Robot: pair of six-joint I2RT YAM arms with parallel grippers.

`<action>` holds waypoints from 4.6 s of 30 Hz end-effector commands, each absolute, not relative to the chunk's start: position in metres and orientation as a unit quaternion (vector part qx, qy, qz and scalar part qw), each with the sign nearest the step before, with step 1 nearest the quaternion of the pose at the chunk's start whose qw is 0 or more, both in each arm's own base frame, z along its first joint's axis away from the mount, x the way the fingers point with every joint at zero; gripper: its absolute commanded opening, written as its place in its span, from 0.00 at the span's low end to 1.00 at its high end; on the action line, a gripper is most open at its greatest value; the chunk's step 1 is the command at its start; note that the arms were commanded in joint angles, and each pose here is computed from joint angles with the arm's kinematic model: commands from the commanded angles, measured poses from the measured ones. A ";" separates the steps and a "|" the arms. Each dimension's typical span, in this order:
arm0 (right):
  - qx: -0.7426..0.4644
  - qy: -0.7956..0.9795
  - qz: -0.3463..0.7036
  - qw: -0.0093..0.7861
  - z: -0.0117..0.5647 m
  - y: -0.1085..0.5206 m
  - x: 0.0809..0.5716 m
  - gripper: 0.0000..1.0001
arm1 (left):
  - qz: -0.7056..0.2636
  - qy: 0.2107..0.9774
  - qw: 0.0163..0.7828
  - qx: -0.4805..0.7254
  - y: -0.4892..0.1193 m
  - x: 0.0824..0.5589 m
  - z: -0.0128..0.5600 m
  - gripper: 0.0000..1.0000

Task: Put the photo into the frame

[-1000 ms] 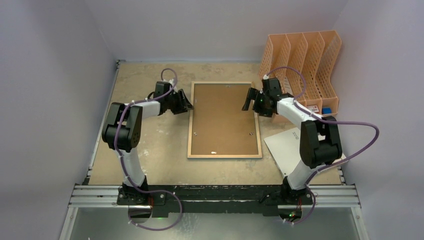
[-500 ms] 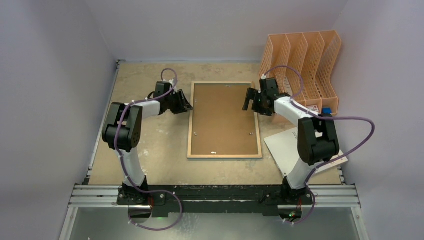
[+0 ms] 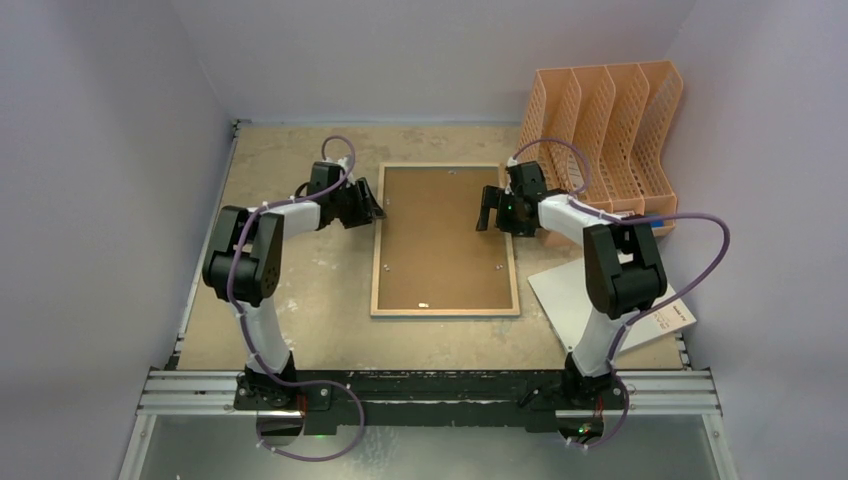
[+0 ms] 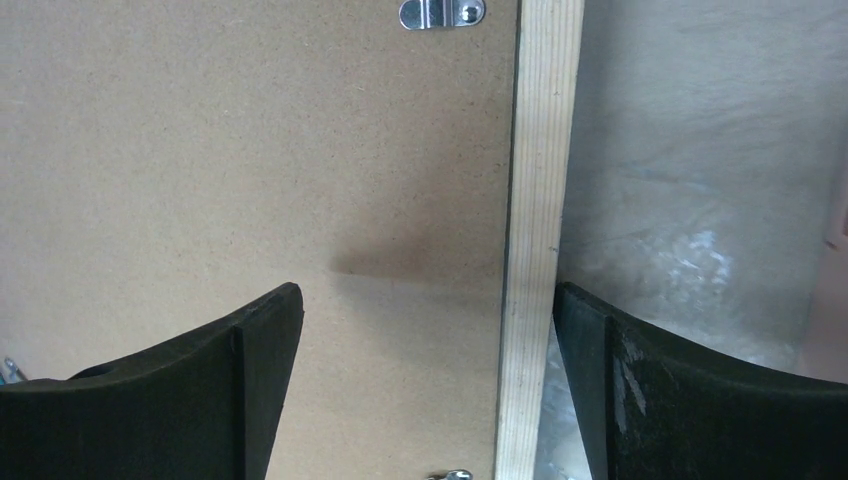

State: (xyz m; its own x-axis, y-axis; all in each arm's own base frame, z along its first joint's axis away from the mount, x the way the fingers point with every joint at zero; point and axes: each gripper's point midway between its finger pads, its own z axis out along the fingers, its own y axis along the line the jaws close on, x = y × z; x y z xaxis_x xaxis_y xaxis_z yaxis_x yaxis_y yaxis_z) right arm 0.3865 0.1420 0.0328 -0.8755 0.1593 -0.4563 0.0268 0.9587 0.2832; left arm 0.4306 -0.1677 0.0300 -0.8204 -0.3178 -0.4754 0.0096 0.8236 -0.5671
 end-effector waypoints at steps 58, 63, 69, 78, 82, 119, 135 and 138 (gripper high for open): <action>-0.232 0.848 0.460 0.120 0.031 0.444 0.276 0.26 | -0.237 0.959 0.057 -0.144 -0.116 0.257 -0.004 0.41; -0.243 0.847 0.460 0.113 0.030 0.442 0.269 0.24 | -0.230 0.961 0.053 -0.146 -0.115 0.254 -0.008 0.34; -0.249 0.844 0.465 0.098 0.021 0.441 0.261 0.19 | -0.240 0.958 0.050 -0.151 -0.118 0.255 -0.011 0.16; -0.255 0.835 0.479 0.091 0.023 0.443 0.256 0.15 | -0.247 0.955 0.058 -0.153 -0.121 0.264 -0.009 0.03; -0.261 0.828 0.489 0.079 0.020 0.444 0.251 0.13 | -0.249 0.955 0.054 -0.155 -0.123 0.264 -0.011 0.01; -0.234 0.794 0.502 0.251 0.032 0.456 0.265 0.20 | -0.287 0.931 0.032 -0.222 -0.139 0.262 -0.008 0.00; -0.147 0.808 0.470 0.324 0.095 0.387 0.308 0.36 | -0.294 0.930 0.122 -0.183 -0.134 0.314 0.026 0.49; -0.121 0.832 0.442 0.314 0.092 0.385 0.330 0.36 | -0.293 0.928 0.145 -0.178 -0.130 0.329 0.029 0.53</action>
State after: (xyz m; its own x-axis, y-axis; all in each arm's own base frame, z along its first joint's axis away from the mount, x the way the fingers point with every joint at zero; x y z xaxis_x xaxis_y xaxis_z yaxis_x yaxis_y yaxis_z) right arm 0.3036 0.3851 0.0872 -0.7577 0.0559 -0.6502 -0.5418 0.5015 0.6745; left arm 0.3047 -0.1406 0.0294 -0.9084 -0.4105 -0.0799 -0.2770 0.7338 -0.6203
